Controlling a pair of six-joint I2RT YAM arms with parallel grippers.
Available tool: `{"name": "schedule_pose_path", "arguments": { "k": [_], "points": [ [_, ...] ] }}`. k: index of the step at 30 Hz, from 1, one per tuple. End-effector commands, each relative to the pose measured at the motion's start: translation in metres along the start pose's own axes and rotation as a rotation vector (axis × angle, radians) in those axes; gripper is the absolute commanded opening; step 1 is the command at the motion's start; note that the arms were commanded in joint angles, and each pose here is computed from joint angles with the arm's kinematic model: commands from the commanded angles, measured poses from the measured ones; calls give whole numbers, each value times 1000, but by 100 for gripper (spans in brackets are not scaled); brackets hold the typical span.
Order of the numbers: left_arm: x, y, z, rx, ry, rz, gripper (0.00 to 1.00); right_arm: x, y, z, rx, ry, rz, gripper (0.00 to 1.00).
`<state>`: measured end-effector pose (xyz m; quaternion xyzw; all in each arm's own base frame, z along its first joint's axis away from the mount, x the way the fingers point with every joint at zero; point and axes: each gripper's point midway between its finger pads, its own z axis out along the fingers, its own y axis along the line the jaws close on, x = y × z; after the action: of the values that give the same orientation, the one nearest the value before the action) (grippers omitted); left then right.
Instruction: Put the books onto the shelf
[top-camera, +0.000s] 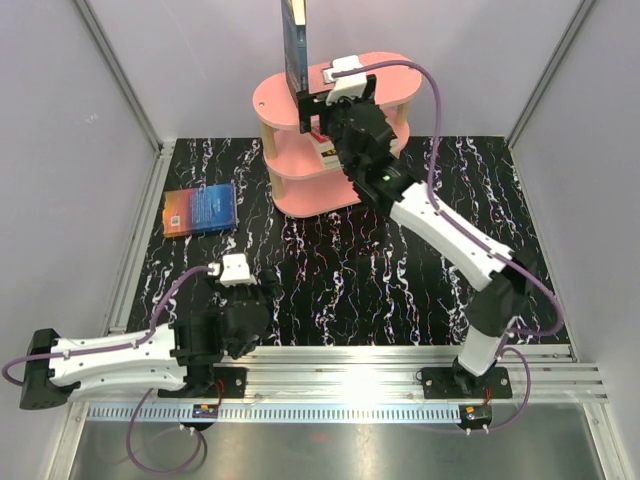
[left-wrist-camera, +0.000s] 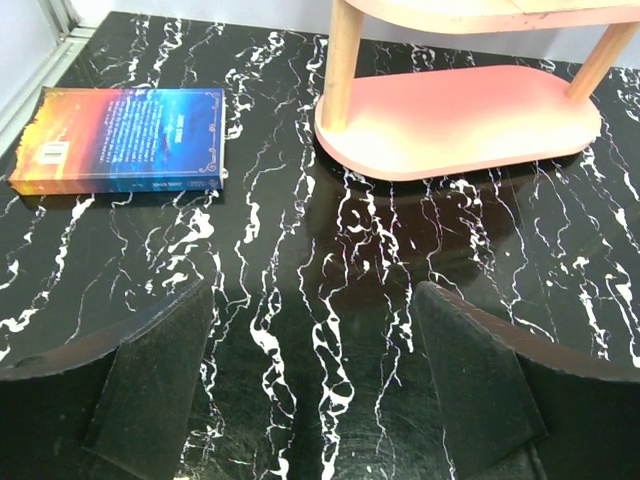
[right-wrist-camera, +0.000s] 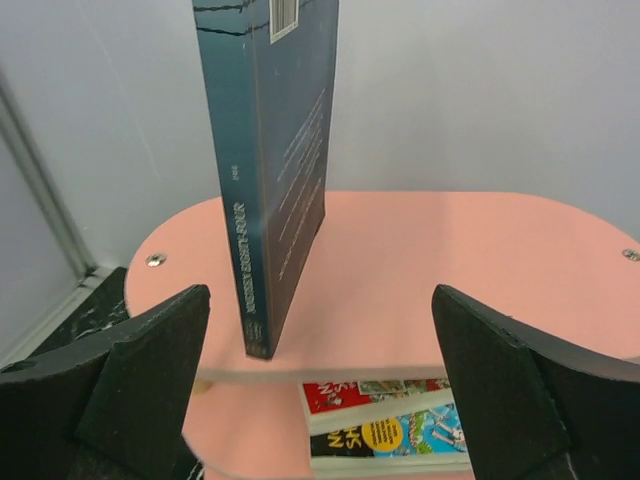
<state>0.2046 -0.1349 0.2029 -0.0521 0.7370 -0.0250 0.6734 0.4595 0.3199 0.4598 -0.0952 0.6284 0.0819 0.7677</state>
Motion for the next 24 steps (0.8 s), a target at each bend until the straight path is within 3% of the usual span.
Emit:
{"name": "schedule_pose_path", "arguments": {
  "k": [1, 7, 13, 14, 16, 18, 20, 21, 24],
  "points": [
    [-27, 9, 1, -60, -50, -77, 86, -63, -6, -34, -85, -136, 154, 100],
    [-36, 15, 10, -89, -58, -51, 91, -34, 23, -79, -306, -32, 247, 100],
    [-39, 33, 52, -125, 16, -120, 94, 34, 53, -144, -415, 157, 435, 100],
    [-36, 46, 63, -190, 30, -122, 95, 71, 58, -157, -419, 231, 446, 100],
    [-37, 53, 75, -230, 55, -184, 99, 86, 70, -177, -447, 268, 542, 100],
    [-26, 71, 98, -288, 92, -230, 99, 128, 96, -202, -493, 372, 571, 100],
    [-23, 108, 119, -393, 91, -312, 99, 146, 129, -226, -570, 451, 561, 100],
    [-3, 108, 134, -371, 162, -366, 99, 163, 142, -231, -583, 502, 541, 100],
    [-2, 150, 162, -436, 148, -455, 99, 181, 167, -241, -601, 578, 533, 100]
  ]
}}
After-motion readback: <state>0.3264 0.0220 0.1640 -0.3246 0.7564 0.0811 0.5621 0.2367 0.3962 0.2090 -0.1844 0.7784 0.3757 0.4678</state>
